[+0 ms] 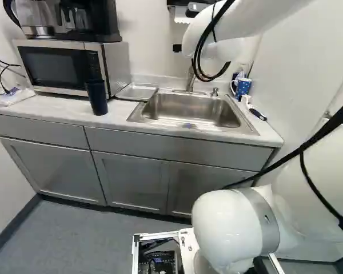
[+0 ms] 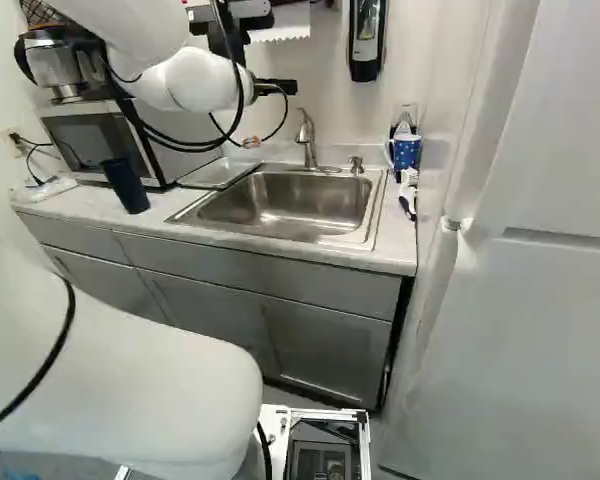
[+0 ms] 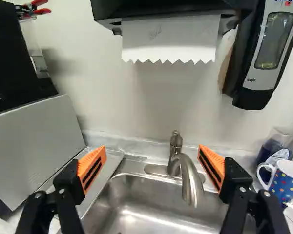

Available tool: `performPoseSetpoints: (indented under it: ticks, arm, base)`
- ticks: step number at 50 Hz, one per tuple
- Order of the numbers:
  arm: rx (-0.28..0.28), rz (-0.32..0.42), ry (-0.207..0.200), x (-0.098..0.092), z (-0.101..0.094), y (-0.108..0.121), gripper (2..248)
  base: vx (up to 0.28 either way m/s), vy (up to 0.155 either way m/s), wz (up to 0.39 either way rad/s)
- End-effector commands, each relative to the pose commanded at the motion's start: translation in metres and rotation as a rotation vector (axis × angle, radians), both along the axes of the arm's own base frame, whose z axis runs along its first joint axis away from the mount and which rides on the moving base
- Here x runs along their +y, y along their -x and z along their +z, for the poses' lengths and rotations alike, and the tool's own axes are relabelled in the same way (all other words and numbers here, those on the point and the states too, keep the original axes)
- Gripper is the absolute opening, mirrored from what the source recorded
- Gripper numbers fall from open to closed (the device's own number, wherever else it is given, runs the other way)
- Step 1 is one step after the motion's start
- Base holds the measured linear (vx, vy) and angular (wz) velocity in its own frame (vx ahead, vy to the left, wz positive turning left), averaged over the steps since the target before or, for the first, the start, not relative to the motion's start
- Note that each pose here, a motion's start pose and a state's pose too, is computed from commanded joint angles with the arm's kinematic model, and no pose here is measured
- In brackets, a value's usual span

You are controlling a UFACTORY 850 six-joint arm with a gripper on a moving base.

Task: Rinse the cup and place it in the tray

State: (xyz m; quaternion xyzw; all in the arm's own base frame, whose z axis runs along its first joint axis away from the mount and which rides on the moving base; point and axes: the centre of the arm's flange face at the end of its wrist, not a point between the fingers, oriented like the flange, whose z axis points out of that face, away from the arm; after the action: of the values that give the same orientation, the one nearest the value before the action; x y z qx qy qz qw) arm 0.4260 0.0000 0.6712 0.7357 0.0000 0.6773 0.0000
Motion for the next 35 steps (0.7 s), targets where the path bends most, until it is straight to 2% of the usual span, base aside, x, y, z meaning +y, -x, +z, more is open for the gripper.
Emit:
performPoseSetpoints:
  ticks: [20, 35]
  arm:
    - [0.0, 0.0, 0.0, 0.0, 0.0, 0.0, 247]
    - [0.0, 0.0, 0.0, 0.0, 0.0001, -0.0011, 247]
  base:
    - [0.089, -0.021, -0.001]
    - [0.0, 0.001, 0.002]
